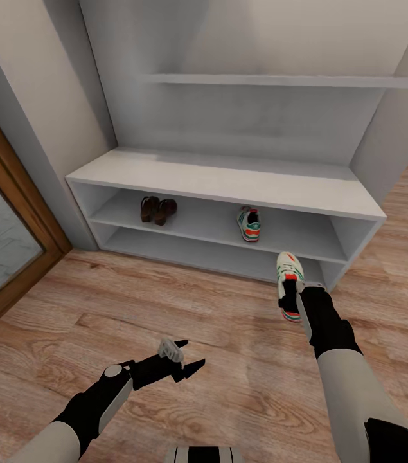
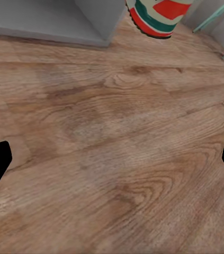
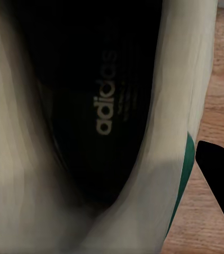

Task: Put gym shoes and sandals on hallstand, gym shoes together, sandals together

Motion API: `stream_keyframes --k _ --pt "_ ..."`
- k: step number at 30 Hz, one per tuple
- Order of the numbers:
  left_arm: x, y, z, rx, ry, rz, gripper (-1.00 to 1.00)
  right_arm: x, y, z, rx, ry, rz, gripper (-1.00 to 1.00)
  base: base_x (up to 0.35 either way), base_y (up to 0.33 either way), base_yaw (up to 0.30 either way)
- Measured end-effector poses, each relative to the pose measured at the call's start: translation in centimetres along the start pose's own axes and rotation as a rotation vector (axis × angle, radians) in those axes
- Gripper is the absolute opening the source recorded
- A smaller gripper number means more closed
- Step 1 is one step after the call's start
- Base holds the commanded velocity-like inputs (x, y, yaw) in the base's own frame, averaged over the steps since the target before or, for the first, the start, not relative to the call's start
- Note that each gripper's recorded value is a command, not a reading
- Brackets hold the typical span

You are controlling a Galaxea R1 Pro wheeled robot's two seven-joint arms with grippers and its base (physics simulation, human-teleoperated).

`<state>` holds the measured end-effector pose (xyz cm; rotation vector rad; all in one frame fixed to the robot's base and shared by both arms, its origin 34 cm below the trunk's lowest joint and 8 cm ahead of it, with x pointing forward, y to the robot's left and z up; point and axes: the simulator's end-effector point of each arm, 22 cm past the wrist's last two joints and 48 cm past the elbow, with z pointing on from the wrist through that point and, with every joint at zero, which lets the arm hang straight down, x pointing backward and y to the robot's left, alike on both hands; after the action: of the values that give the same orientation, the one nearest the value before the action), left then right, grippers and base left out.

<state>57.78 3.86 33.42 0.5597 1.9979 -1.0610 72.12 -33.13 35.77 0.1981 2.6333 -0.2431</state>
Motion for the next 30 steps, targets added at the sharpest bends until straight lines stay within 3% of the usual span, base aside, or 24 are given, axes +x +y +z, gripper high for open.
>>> stream_keyframes --k 7,30 --pt "-0.03 0.0 0.0 -0.001 -0.001 -0.001 1.0 0.02 0.12 -0.02 -0.005 0.001 0.002 -1.0 0.175 0.002 0.0" --pt "0.03 -0.06 0.06 -0.001 0.002 -0.001 1.0 0.02 0.21 -0.03 -0.007 0.0 0.002 -1.0 0.338 0.014 0.0"
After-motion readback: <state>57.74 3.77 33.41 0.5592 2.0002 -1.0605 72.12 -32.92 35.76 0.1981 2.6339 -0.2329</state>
